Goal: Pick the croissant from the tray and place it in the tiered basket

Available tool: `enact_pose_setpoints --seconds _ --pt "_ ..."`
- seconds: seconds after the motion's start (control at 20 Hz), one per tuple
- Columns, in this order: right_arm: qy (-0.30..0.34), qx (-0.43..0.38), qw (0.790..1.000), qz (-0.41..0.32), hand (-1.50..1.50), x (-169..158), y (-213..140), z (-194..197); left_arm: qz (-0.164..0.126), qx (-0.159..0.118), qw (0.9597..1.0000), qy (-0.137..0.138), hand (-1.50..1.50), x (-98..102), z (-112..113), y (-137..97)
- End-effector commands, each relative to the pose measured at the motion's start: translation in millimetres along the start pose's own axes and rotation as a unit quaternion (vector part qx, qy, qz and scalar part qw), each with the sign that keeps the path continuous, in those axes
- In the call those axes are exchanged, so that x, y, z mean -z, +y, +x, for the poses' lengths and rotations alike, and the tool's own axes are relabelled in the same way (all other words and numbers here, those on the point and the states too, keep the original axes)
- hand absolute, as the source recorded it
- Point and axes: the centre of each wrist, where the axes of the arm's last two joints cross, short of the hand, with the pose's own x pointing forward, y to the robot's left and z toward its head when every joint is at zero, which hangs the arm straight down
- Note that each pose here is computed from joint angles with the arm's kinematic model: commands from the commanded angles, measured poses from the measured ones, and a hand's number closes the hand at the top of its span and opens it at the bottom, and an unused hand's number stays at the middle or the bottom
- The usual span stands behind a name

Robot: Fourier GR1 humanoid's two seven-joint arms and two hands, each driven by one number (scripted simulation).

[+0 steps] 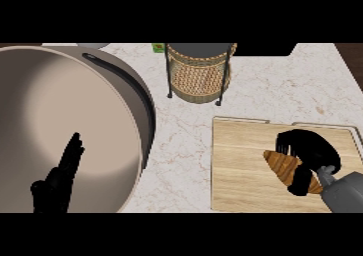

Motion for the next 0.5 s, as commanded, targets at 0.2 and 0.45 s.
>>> enact_pose_setpoints --seconds 0.2,0.45 --pt "-0.037 0.001 0.995 -0.092 1.5 40 -25 27 -0.009 -0.016 0.9991 0.038 0.0 12 -20 -33" --pt "-0.061 0.12 0.98 -0.149 1.5 21 -50 55 0.0 -0.016 0.999 0.042 0.0 2 -23 -20"
